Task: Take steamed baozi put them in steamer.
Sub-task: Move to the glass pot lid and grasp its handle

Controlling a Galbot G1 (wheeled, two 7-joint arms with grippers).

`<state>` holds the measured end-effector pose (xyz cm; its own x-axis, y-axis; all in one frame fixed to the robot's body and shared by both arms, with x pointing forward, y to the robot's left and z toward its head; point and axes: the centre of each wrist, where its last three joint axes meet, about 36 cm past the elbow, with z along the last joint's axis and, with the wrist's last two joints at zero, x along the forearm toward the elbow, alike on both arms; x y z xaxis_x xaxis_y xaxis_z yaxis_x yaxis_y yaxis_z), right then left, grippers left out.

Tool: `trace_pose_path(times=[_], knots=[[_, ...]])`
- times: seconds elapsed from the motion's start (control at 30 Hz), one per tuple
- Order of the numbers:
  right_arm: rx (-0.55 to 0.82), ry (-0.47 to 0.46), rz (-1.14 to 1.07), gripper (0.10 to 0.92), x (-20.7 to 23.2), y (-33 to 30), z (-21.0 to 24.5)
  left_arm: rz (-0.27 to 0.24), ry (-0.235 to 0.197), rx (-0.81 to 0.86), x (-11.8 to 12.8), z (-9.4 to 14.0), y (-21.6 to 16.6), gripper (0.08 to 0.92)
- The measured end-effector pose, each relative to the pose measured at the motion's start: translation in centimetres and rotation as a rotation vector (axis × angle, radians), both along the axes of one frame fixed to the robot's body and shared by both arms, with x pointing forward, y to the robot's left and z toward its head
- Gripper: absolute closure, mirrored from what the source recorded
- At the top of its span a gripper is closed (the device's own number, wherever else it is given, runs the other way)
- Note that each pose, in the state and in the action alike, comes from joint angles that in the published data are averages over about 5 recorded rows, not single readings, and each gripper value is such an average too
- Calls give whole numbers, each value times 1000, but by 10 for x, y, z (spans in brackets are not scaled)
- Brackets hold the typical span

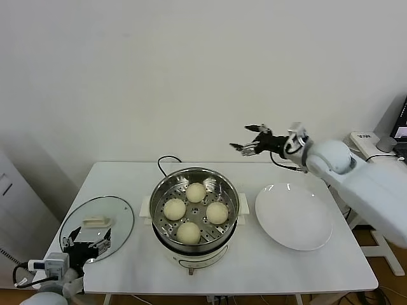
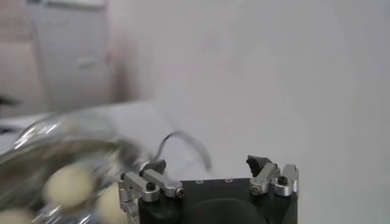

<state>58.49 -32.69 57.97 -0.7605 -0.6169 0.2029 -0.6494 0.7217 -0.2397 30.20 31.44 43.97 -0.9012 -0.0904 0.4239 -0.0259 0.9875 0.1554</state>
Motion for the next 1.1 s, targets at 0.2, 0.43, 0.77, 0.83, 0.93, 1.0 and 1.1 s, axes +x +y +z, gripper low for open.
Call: trace_pose_path(times=[0.2,0.43,0.77,0.83,0.93,1.0,1.1], knots=[[128,-100,-146,200,-22,-9,-52,7,-26,67,-4,-5,3,177],[244,-155,-304,200,-59,-21,-117,-7,-88,286,-8,-17,12,177],[320,-159,-494,200,-118,-43,-196,-81,-199,681,-9,-51,30,177],[327,-156,-525,200,-128,-46,-208,-105,-215,759,-10,-60,35,177],[334,-152,-567,200,-141,-50,-224,-145,-233,869,-12,-74,42,177],[338,-149,-591,200,-149,-53,-233,-171,-245,941,-12,-83,48,177],[343,-144,-621,200,-159,-56,-246,-213,-260,1044,-14,-96,56,177]])
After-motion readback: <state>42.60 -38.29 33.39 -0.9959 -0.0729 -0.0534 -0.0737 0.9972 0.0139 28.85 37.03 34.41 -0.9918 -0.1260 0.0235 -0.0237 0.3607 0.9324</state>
